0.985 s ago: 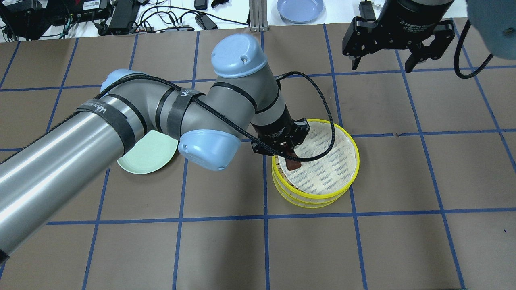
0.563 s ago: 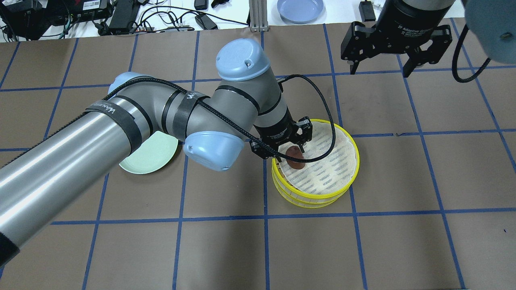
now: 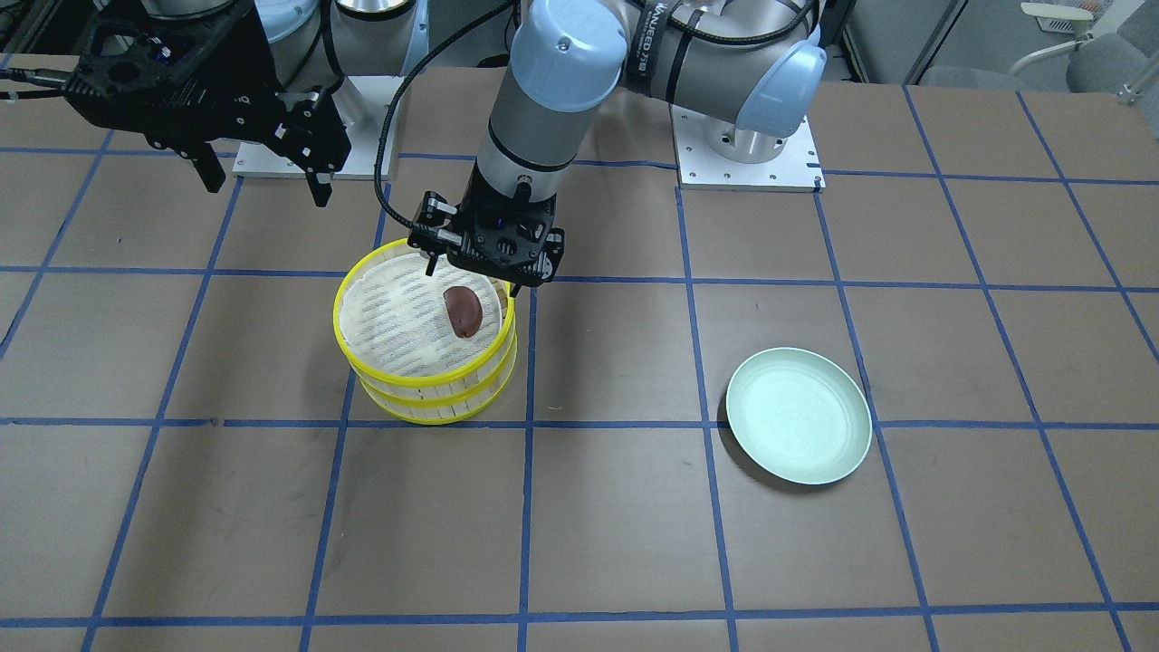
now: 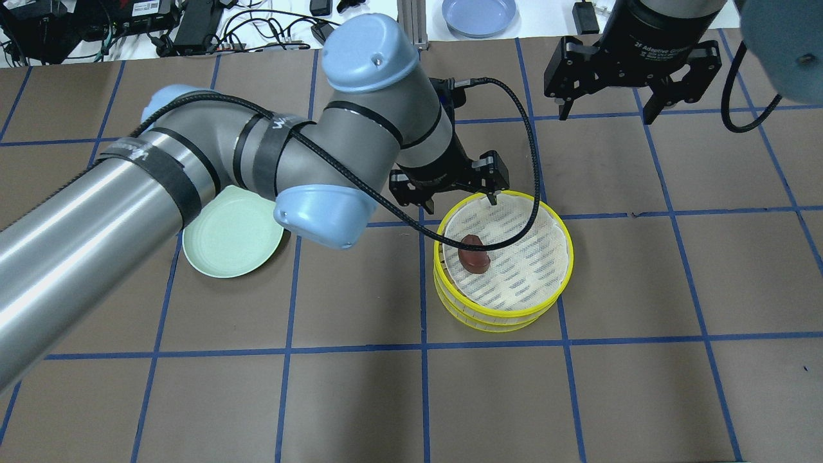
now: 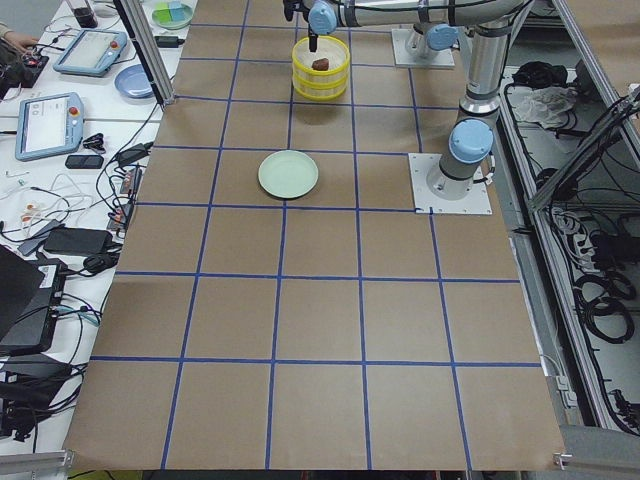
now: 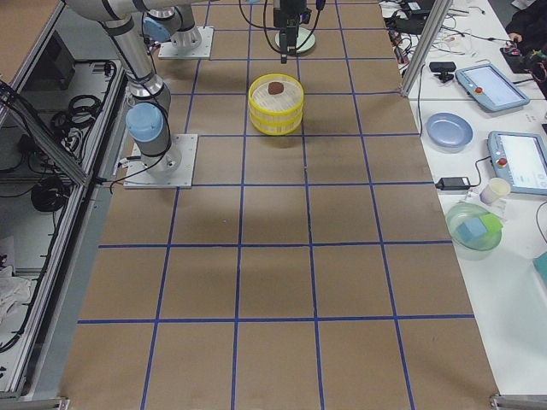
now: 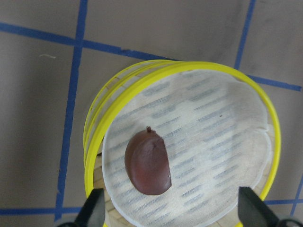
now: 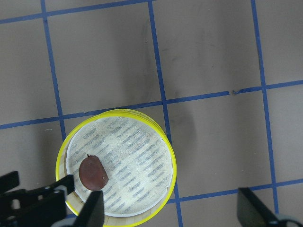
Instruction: Stack buns with steamer
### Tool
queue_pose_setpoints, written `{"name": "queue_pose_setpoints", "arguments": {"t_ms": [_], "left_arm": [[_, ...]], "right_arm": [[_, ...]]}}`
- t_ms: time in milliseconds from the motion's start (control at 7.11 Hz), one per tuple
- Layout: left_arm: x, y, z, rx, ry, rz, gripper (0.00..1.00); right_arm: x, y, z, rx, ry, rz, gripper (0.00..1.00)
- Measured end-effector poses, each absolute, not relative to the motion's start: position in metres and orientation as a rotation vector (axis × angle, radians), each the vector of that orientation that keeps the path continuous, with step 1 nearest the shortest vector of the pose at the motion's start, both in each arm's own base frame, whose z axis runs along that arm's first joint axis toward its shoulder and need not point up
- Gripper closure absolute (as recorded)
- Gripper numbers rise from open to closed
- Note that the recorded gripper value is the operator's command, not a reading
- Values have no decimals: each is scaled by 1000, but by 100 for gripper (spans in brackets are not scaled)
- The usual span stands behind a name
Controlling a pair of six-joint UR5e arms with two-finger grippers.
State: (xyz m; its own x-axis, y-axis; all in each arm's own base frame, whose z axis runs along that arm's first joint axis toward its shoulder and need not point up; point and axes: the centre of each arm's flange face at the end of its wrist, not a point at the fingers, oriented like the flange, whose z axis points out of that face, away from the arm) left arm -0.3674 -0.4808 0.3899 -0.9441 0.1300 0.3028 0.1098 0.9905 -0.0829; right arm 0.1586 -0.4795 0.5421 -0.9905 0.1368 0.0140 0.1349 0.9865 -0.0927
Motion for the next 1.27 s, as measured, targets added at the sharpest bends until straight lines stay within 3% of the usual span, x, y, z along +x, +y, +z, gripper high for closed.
{"name": "queue_pose_setpoints", "arguments": {"t_ms": [704, 1267], "left_arm": [[-204, -526, 455, 3, -3112, 139, 0], [-126, -509, 498, 58, -3185, 94, 0]], "right_arm": [[160, -479, 537, -220, -3118, 130, 0], [159, -479, 536, -213, -3109, 125, 0]]}}
